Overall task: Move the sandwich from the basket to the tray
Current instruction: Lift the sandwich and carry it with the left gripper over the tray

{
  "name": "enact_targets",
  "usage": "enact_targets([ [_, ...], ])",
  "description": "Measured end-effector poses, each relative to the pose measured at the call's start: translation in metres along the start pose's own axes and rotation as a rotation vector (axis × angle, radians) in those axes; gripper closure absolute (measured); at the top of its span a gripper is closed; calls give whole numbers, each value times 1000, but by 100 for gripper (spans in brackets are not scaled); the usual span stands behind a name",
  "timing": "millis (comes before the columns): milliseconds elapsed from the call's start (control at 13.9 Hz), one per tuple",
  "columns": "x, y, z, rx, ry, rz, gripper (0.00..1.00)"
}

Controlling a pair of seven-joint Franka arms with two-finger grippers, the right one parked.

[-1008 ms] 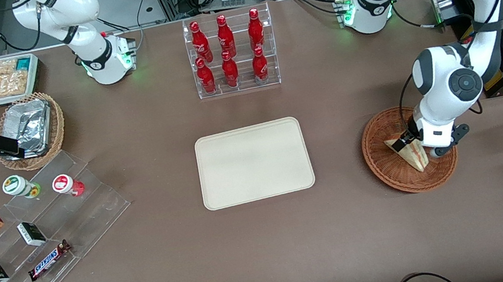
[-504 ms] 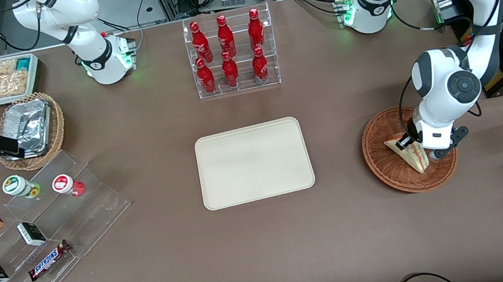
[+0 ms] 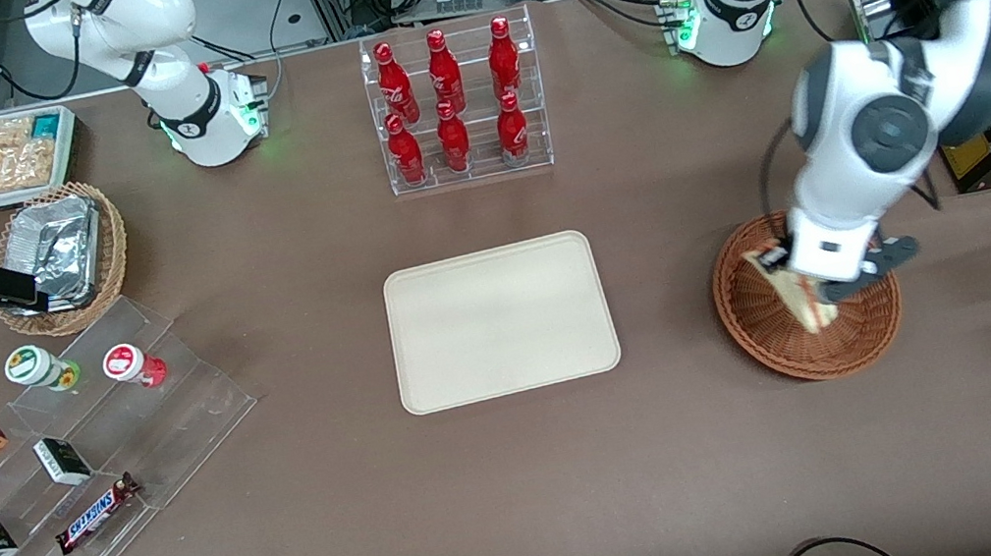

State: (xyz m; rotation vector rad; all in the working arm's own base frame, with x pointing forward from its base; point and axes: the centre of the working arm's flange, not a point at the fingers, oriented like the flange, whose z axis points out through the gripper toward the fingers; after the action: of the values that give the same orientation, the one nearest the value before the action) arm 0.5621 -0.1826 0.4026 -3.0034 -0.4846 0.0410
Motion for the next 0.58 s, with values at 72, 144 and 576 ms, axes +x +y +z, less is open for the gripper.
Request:
enact_targets([
  [72, -20, 33, -17, -3, 12, 30, 79],
  [144, -42, 63, -26, -8, 23, 73, 80],
  [576, -142, 209, 6, -33, -13, 267, 80],
])
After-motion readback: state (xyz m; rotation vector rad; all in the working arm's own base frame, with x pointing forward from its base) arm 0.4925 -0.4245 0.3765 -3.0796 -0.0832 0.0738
